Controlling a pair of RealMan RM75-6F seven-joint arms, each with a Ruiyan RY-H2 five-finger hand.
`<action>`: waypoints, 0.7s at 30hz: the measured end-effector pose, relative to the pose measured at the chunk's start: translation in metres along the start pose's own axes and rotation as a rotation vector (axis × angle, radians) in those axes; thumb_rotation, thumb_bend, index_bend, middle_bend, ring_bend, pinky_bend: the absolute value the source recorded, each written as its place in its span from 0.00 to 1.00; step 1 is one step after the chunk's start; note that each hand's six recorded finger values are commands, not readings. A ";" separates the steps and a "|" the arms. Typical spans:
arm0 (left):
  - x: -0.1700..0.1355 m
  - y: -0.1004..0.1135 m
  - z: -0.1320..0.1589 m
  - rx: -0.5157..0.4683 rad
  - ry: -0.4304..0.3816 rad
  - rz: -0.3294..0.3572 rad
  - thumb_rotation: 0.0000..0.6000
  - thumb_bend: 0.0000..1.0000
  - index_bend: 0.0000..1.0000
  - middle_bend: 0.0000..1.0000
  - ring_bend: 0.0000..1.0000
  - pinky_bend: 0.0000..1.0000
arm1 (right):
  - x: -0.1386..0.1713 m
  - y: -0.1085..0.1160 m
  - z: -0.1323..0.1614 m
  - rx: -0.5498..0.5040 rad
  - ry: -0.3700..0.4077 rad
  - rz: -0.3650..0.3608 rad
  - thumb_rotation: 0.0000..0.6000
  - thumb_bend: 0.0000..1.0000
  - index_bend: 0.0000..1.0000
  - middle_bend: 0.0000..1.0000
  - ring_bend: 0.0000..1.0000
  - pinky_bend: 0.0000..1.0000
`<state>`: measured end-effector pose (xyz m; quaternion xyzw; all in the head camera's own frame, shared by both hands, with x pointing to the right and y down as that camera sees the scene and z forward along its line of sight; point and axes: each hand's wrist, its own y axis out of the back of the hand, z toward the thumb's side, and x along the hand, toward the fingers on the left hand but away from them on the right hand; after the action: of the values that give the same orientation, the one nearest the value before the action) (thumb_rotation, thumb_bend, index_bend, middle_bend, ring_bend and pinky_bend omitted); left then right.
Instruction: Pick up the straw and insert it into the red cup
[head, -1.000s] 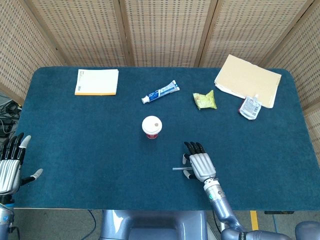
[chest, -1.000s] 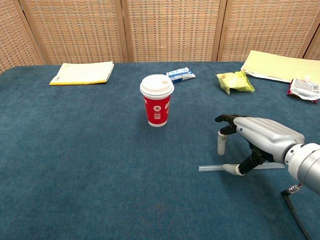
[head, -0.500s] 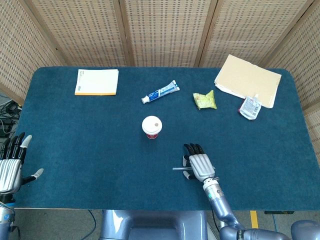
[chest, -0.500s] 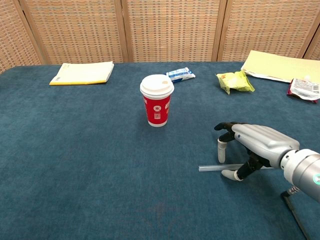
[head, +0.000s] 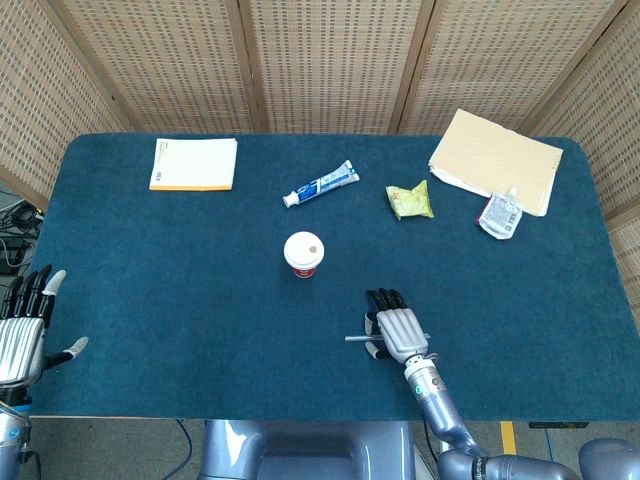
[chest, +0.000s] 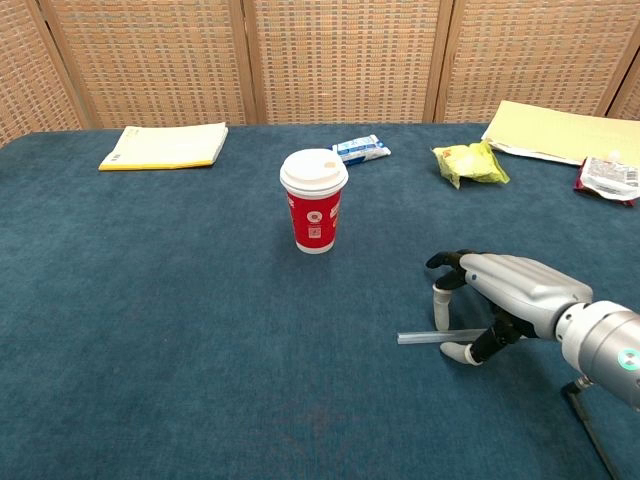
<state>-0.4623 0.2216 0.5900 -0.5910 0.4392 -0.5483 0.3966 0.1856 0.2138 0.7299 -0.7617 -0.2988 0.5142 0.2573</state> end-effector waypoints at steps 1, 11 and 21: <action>0.000 0.000 0.000 0.000 0.000 0.000 1.00 0.05 0.00 0.00 0.00 0.00 | 0.000 0.000 0.000 -0.001 0.001 0.001 1.00 0.54 0.58 0.18 0.00 0.00; 0.000 0.000 0.000 -0.001 -0.002 -0.002 1.00 0.05 0.00 0.00 0.00 0.00 | -0.001 -0.001 0.002 -0.003 0.004 0.010 1.00 0.58 0.59 0.19 0.00 0.00; 0.001 -0.001 0.000 -0.004 0.001 -0.004 1.00 0.05 0.00 0.00 0.00 0.00 | -0.001 0.008 0.005 -0.037 0.013 -0.009 1.00 0.58 0.59 0.19 0.00 0.00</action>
<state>-0.4625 0.2207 0.5910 -0.5926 0.4392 -0.5484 0.3941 0.1824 0.2084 0.7233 -0.7684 -0.3099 0.5024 0.2472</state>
